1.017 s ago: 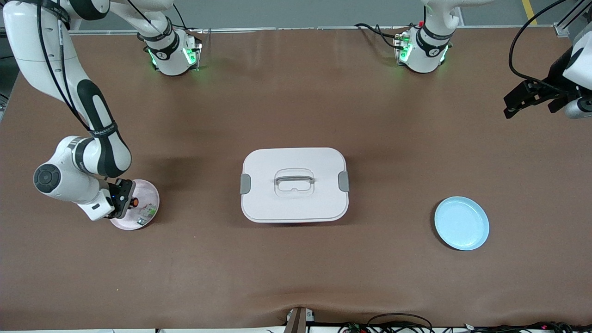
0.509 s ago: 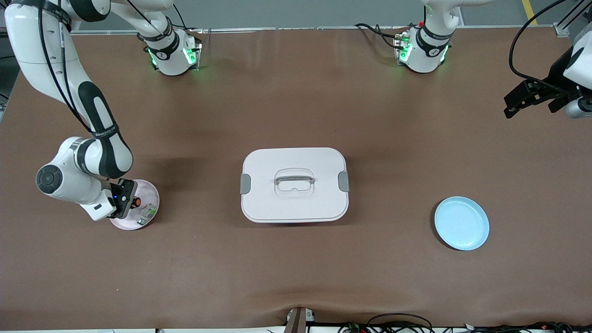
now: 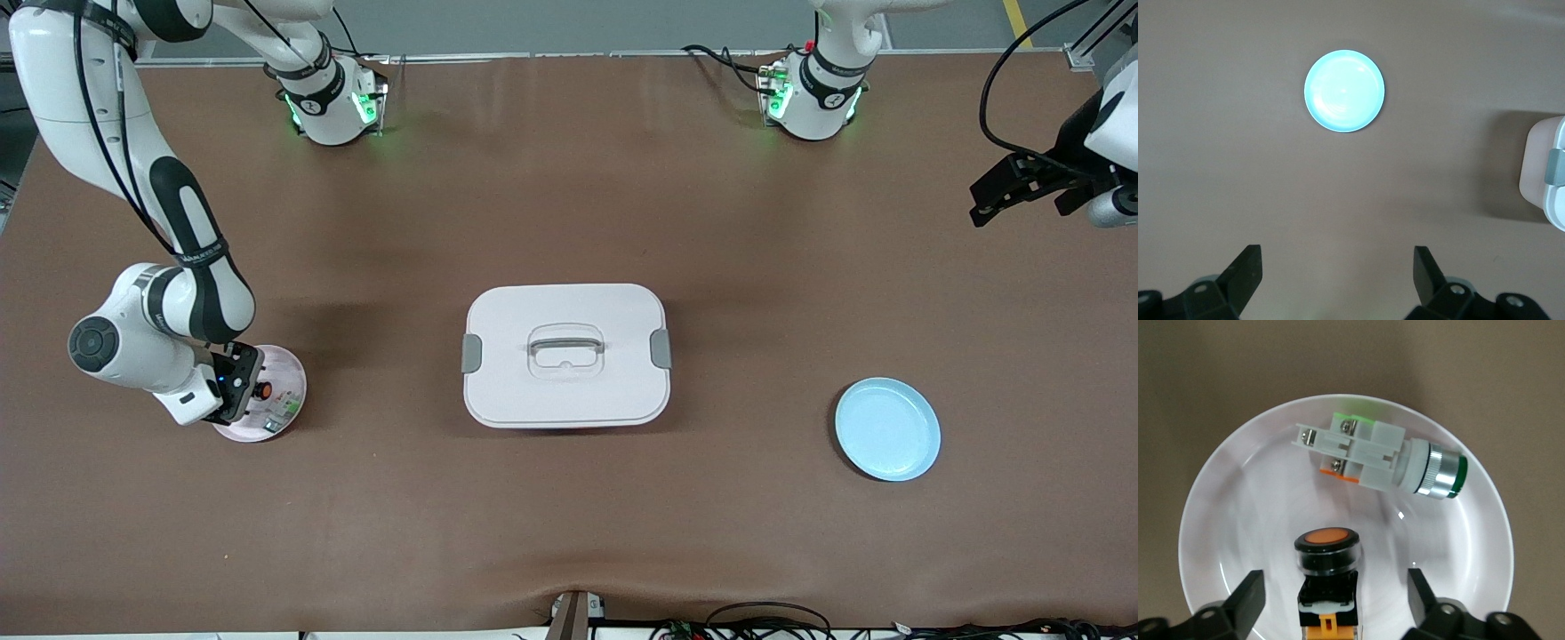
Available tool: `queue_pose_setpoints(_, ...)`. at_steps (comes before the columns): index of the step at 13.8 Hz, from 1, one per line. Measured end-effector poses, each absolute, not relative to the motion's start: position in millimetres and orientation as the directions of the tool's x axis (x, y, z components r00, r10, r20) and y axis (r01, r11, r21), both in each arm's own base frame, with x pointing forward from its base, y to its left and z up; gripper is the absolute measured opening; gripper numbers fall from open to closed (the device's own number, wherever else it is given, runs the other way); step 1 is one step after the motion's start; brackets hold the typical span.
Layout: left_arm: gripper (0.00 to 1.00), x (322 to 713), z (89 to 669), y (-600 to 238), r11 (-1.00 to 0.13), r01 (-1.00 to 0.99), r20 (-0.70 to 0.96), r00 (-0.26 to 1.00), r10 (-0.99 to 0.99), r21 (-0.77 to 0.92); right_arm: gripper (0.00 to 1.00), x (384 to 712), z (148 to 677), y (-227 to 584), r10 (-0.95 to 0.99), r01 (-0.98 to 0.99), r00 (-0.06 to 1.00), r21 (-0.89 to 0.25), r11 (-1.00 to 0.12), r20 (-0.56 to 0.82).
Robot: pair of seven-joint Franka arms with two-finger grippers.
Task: Transfer orange switch to right arm and place
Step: 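Lower the switch onto the pink plate with the right gripper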
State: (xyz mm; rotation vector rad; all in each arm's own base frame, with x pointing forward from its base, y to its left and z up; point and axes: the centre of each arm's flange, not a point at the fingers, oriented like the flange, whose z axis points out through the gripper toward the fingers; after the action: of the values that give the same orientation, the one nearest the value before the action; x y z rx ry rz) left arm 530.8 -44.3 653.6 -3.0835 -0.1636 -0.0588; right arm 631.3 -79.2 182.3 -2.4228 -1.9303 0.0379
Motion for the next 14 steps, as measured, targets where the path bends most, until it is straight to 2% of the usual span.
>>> queue_pose_setpoints(4,1.00,532,656,-25,-0.989,0.139,0.045,0.990,0.137,-0.050,1.00,635,189,-79,0.973,0.971,0.232,-0.058,-0.231,0.013)
queue_pose_setpoints(9,1.00,528,658,-25,-0.989,0.139,0.032,0.990,0.138,-0.053,1.00,643,221,-77,0.945,0.938,0.326,-0.126,-0.322,0.010)
queue_pose_setpoints(14,1.00,526,657,-25,-0.988,0.141,0.018,0.990,0.140,-0.056,1.00,633,225,-72,0.822,0.795,0.566,-0.225,-0.563,-0.061)
